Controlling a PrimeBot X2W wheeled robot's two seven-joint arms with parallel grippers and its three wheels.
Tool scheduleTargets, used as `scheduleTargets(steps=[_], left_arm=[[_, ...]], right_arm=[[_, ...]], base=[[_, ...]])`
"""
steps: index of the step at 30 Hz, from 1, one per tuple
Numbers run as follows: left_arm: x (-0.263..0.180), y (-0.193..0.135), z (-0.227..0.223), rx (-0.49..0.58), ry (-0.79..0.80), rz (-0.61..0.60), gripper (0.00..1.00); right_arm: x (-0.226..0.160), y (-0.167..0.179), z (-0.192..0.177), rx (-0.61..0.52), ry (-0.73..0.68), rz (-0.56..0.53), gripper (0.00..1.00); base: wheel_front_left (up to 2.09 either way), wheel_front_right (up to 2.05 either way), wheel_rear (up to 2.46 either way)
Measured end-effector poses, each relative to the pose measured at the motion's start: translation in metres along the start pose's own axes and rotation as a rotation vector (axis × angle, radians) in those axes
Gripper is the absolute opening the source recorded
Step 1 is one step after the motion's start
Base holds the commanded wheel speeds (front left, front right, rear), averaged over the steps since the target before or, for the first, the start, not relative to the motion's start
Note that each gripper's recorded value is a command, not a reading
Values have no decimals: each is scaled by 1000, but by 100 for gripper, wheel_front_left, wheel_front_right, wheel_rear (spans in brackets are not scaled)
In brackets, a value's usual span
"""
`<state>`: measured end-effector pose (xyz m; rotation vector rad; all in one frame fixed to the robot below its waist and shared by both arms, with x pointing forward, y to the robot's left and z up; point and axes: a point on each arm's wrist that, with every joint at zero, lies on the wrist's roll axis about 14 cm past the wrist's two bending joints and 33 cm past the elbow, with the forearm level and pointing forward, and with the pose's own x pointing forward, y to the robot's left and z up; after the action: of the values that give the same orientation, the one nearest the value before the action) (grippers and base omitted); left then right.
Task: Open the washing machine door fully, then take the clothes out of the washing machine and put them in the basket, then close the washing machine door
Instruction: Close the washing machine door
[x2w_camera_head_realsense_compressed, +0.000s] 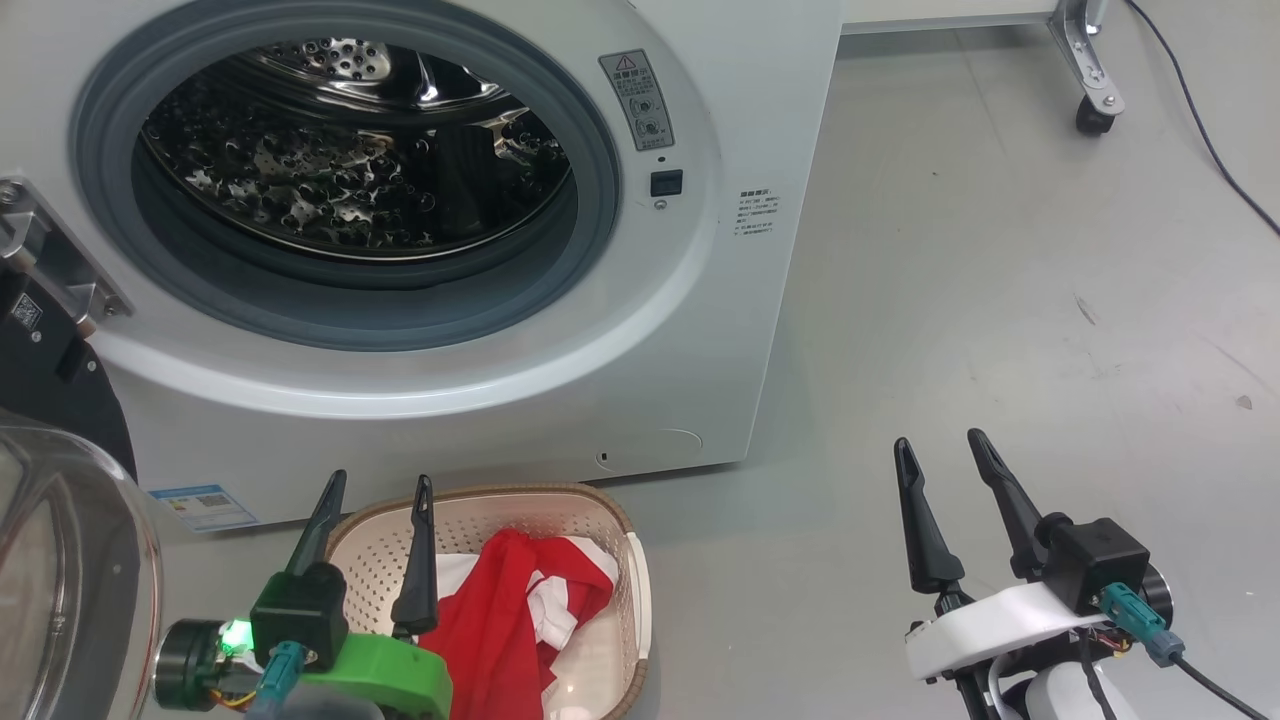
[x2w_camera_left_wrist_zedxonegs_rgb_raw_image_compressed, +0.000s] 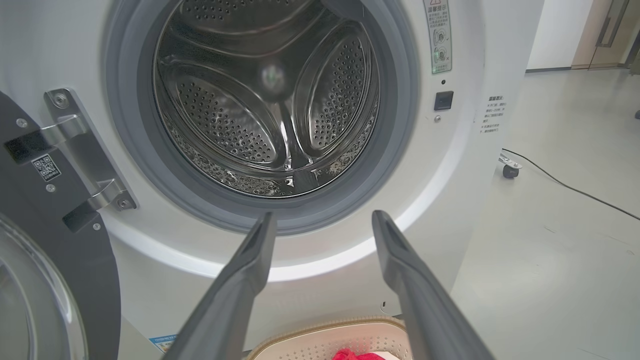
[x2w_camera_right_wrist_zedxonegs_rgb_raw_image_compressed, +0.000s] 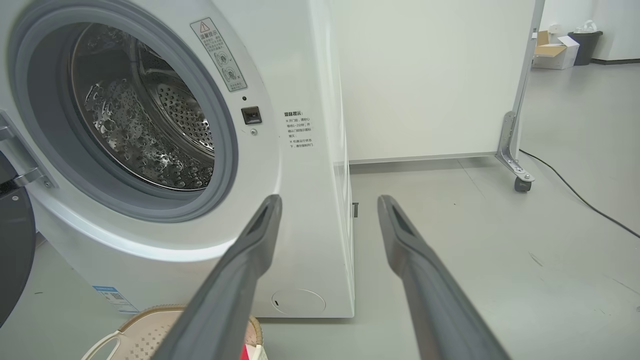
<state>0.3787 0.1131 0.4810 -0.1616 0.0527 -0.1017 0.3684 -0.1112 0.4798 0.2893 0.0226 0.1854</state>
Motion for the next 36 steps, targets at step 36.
scheduleTargets(steps=[36], left_arm=[[-9,-4,7,10,14,-9,100]], right_arm=[[-4,2,0,5,-2,-3,100]], base=[[-74,75,-1]])
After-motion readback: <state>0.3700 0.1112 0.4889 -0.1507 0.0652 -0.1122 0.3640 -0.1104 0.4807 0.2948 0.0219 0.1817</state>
